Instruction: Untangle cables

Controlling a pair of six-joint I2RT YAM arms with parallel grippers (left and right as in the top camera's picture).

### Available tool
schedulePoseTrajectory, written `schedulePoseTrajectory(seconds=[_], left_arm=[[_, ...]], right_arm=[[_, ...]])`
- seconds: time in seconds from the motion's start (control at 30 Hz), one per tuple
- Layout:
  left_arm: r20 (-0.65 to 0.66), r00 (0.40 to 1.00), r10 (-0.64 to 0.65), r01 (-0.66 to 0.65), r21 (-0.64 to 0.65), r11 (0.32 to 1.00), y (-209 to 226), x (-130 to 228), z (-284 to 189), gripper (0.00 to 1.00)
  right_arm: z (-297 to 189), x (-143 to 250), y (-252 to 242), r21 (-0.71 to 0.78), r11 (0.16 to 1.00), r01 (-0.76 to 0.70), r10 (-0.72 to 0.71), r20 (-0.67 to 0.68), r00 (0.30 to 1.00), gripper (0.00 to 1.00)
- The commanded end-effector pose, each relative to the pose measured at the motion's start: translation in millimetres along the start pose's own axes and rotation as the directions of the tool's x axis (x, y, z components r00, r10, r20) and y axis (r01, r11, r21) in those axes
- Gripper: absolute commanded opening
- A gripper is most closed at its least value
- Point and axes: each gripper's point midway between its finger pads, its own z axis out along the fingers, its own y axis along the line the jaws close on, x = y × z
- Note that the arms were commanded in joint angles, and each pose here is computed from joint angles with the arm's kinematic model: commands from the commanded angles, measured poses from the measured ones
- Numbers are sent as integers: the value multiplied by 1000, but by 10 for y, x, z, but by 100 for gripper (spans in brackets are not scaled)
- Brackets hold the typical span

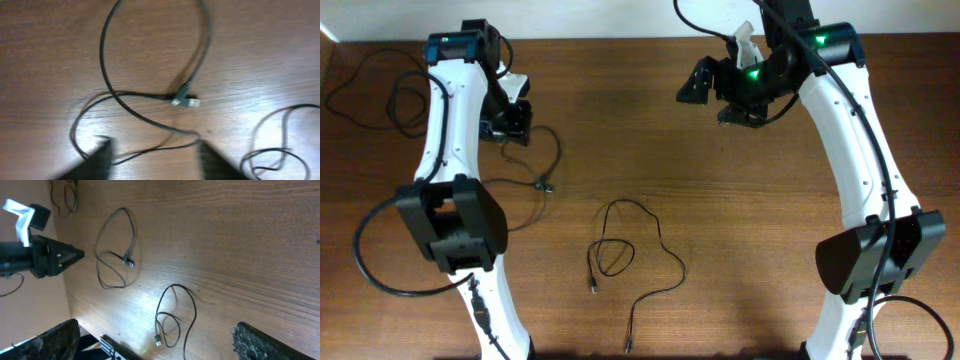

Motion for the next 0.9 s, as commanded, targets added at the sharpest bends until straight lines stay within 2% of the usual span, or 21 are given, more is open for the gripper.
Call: schedulePoseTrajectory(seconds=[0.0,0.2,0.37,0.57,0.63,0.73,0.87], left_arm=[[-13,994,-106,105,-53,993,255,52,18,99],[-38,984,-173,174,8,985,340,158,22,99],[-39,999,-24,33,260,965,-122,186,-25,100],[-125,992,36,1,286,958,-434,335,53,99],[-172,985,-33,80,275,958,-500,385,43,99],[-147,986,-83,120,264,957,-515,390,-101,99],[-34,995,-95,101,252,963,-550,523,-564,99]], right_arm=[[16,-22,-42,14,1000,27,-27,4,1000,98],[16,-46,-30,10,999,35,-35,13,999,98],[16,-89,-13,4,999,47,-47,30,998,98],[17,-88,-14,4,999,47,-47,29,998,98],[17,-78,-19,6,999,49,-49,25,998,98],[17,-73,-64,31,998,63,-64,25,998,98],[16,-76,-67,33,997,63,-64,26,998,98]])
